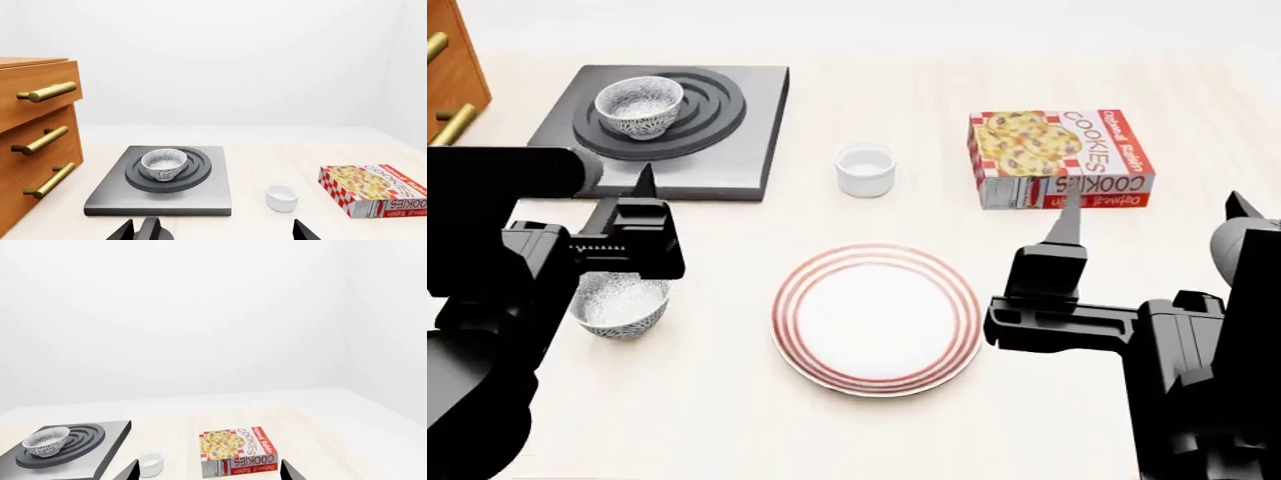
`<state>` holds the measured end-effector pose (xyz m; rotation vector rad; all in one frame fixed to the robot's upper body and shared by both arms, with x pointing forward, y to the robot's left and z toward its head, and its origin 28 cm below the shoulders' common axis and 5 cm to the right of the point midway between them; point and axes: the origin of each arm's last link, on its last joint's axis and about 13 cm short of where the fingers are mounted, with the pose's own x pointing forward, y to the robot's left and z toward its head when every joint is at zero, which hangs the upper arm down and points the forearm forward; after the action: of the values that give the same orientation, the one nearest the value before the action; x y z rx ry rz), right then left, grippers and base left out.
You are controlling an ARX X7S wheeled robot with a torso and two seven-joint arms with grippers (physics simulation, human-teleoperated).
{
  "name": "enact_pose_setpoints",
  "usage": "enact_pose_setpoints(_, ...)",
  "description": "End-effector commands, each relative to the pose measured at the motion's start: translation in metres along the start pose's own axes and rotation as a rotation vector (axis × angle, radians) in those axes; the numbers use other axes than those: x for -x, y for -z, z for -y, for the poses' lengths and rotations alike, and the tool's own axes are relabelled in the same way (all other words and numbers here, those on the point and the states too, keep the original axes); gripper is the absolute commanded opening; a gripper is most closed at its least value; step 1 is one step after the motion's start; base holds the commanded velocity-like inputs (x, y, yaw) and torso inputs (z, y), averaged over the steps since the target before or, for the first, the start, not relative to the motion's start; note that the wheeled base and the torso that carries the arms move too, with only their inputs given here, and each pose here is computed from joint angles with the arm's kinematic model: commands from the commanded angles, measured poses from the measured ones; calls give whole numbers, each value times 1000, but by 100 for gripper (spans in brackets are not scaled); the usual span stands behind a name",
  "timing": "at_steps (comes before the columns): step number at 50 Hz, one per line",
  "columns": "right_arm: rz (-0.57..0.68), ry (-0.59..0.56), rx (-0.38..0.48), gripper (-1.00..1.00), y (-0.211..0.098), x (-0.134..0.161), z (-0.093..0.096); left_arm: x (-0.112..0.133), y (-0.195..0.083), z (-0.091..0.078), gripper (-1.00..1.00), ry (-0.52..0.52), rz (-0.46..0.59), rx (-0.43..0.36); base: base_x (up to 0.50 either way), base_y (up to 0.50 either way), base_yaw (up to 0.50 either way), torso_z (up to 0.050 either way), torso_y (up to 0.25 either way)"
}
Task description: Pick the akita bowl on the stove and place it on the plate.
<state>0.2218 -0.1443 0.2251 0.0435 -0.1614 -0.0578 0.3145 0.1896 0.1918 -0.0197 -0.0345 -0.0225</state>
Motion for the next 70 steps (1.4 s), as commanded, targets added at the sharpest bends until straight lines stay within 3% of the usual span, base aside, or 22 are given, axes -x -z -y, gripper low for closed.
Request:
enact_pose_setpoints(1, 0, -2, 0, 100, -1, 0, -1, 0, 1, 0, 100, 2, 2, -2, 348, 0, 0, 0, 0)
enact_pose_setpoints(70, 0, -2, 0, 100, 0, 0, 0, -1, -3, 0, 100, 4, 9, -13, 356, 0, 0, 0, 0)
